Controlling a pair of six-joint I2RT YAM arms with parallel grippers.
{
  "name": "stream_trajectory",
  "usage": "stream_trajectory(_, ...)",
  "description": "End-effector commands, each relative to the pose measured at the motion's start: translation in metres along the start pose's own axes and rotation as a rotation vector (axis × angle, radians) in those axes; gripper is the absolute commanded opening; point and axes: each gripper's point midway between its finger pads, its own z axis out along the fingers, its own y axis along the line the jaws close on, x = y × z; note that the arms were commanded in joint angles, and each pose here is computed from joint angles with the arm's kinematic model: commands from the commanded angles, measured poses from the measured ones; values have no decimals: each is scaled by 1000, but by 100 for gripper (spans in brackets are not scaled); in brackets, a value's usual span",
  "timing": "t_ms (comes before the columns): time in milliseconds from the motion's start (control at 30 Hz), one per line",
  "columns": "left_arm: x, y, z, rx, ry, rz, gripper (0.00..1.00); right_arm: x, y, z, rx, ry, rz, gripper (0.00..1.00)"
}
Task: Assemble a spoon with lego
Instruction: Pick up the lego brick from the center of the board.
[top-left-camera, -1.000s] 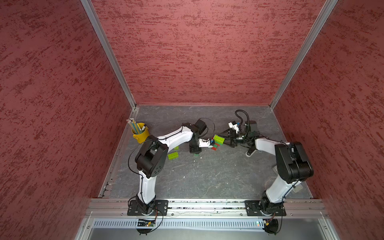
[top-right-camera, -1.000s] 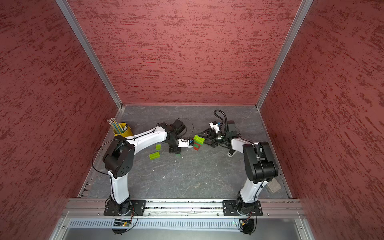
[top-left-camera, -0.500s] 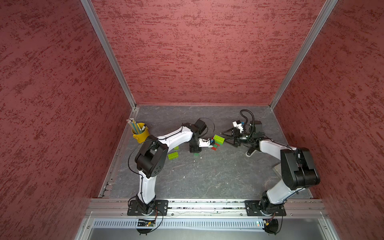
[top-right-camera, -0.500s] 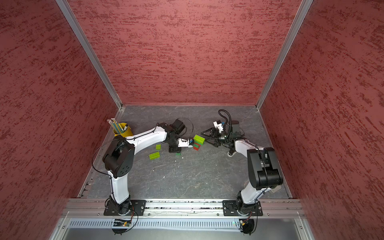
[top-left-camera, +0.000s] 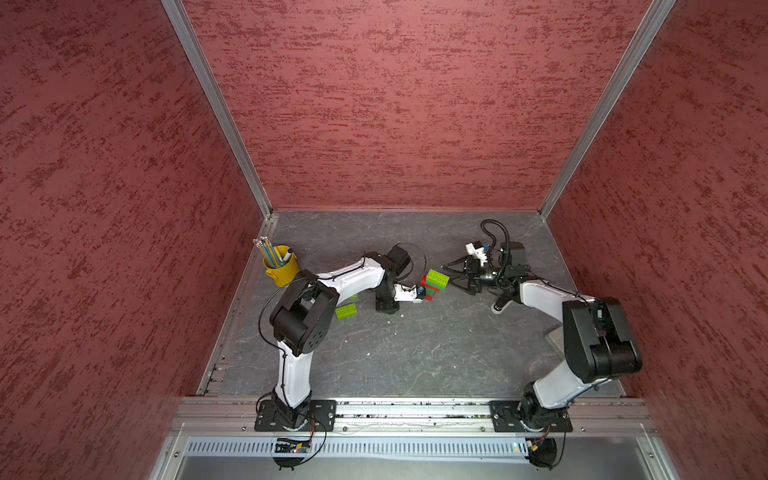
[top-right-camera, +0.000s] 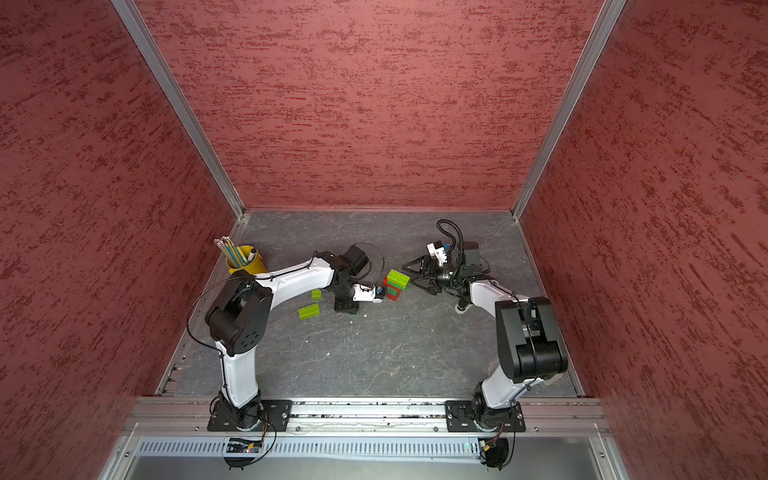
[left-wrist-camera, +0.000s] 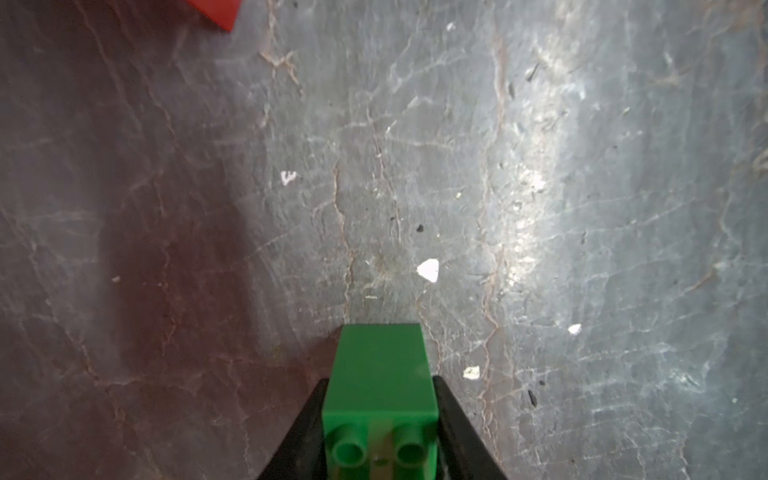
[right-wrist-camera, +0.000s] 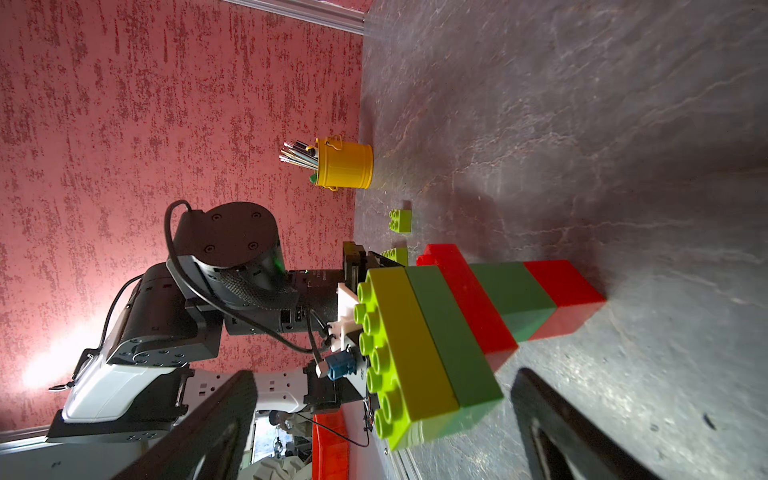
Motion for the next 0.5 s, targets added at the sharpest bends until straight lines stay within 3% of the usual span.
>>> stream_trajectory(0,-4,4,2,-11,-10,18,35,-3,5,-4,6,-19,-23,98)
stream_trajectory(133,-6,8,-3,-30,-19,13,27,-2,4,-4,8,-18,-22,98)
stream_trajectory(233,-7,9,-6,-32,-17,10,35,-1,3,-4,10,-17,-21,98)
stream_trajectory(300,-5,8,-7,-31,-13,11,34,1,2,-4,11,-17,-19,99)
stream_trajectory(400,-7,7,-11,-28,-24,3,18,6,2,-7,9,-19,-3,98)
stream_trajectory(467,-6,5,-16,-28,-23,-11,16,13,3,-10,12,-23,12,98)
